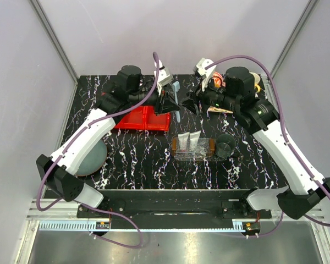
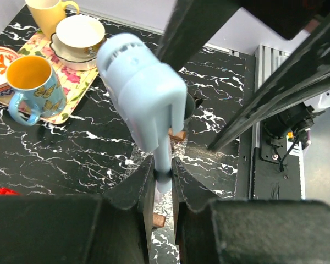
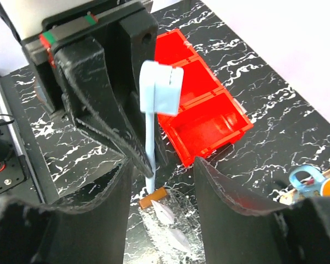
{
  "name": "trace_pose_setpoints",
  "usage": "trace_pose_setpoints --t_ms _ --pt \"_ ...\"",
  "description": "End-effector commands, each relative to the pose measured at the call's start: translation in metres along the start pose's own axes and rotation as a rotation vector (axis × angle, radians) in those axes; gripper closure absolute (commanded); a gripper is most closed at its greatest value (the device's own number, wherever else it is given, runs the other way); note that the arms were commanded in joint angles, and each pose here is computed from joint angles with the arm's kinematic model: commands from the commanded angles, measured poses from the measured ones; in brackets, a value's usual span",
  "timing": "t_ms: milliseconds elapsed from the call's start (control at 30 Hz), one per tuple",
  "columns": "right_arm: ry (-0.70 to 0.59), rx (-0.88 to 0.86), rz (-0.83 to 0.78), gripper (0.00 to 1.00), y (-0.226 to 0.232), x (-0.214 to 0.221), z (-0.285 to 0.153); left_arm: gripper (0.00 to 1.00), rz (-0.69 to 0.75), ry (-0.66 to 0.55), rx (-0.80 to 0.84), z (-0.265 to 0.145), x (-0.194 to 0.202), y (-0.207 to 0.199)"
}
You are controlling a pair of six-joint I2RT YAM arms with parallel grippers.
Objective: Prepare toiletry sets of a toothbrush and toothpaste on the tray
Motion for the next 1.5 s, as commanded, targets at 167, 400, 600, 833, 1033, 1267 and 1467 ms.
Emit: trace_pose_setpoints --t_ms 167,400,600,833,1033,1267,1467 --pt "-0.086 -0.093 0.032 0.52 0.005 -0.021 0.006 1.00 0.089 -0.039 0.076 0.008 -0.019 -0.017" --pt "-0.091 -0.111 0.041 0.57 0.007 -0.021 0.006 1.00 0.092 -0.036 0.085 0.011 -0.018 -0.020" --pt "-0.097 -0.096 0.038 0.62 0.006 -0.023 0.006 1.00 0.088 -0.027 0.091 0.014 -0.015 -0.020" --pt "-0.102 -0.050 0.032 0.65 0.000 -0.026 0.005 1.00 0.089 -0.020 0.096 0.015 -0.010 -0.020" --pt "-0.100 -0.041 0.035 0.66 -0.002 -0.026 0.005 1.00 0.090 -0.023 0.099 0.015 -0.009 -0.021" --pt "-0.081 -0.062 0.057 0.70 -0.001 -0.019 0.012 1.00 0.088 -0.039 0.102 0.015 -0.012 -0.022" --pt "-0.080 -0.067 0.062 0.84 -0.001 -0.017 0.014 0.93 0.083 -0.057 0.095 0.016 -0.016 -0.021"
Point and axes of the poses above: each gripper's point midway between its finger pads, its own z axis out along the fingers, its own y axis along the line the jaws close on, x = y × z, the point moved 8 cm from there along -z, back along the fingers, and after that the axes turned 3 degrees about -z, right-handed, at the moved point
